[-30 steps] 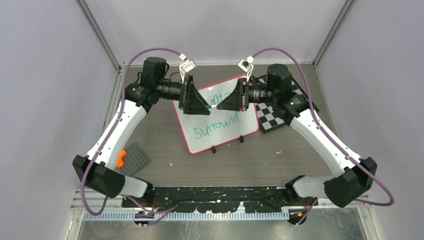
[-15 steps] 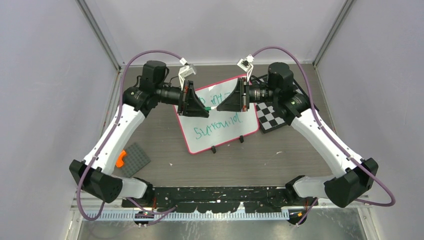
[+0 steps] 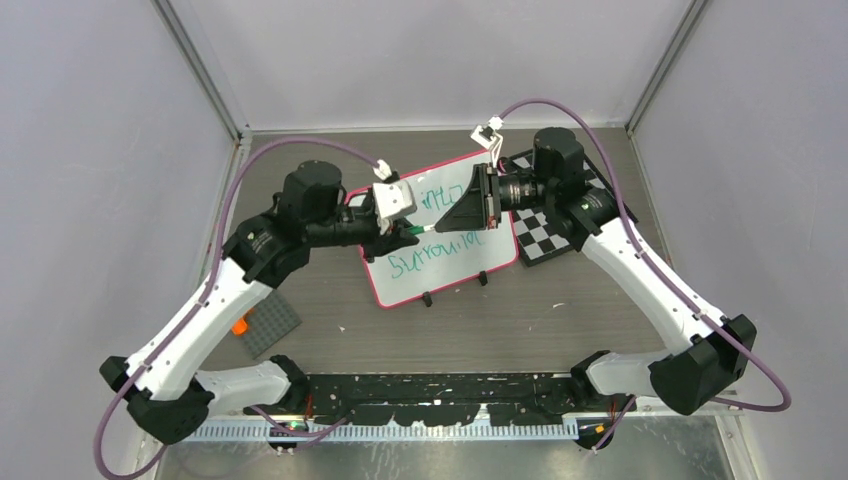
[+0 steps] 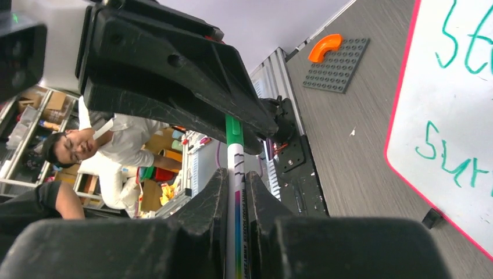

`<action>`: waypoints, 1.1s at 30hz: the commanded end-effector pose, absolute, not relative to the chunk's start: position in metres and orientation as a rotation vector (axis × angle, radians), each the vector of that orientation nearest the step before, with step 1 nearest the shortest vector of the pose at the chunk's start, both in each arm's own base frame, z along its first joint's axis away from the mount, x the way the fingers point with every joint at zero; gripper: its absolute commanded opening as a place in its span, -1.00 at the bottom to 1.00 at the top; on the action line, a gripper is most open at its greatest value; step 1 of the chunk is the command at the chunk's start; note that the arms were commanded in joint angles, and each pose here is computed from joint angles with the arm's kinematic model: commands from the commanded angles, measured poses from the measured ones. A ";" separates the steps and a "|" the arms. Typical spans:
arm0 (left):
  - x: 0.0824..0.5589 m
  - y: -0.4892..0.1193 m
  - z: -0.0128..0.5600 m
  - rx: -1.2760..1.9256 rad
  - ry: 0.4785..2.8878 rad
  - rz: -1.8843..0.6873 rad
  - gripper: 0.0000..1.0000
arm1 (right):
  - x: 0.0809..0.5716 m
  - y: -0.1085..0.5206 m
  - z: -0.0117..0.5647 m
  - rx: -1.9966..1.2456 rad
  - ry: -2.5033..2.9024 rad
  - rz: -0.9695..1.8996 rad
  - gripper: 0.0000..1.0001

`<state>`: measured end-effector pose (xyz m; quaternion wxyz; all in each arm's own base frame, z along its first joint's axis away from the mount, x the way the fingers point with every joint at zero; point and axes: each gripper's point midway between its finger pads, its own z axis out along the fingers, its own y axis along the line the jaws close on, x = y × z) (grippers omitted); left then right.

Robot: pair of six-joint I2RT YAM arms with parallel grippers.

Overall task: Write a sentence on the whiteboard
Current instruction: Place the whiteboard marker at the center of the board.

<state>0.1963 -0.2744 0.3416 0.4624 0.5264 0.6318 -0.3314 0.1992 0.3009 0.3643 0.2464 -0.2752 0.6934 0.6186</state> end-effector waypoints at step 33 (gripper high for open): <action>0.326 -0.003 0.253 -0.018 2.266 -0.278 -1.00 | 0.282 0.237 0.349 -0.555 1.952 1.185 0.64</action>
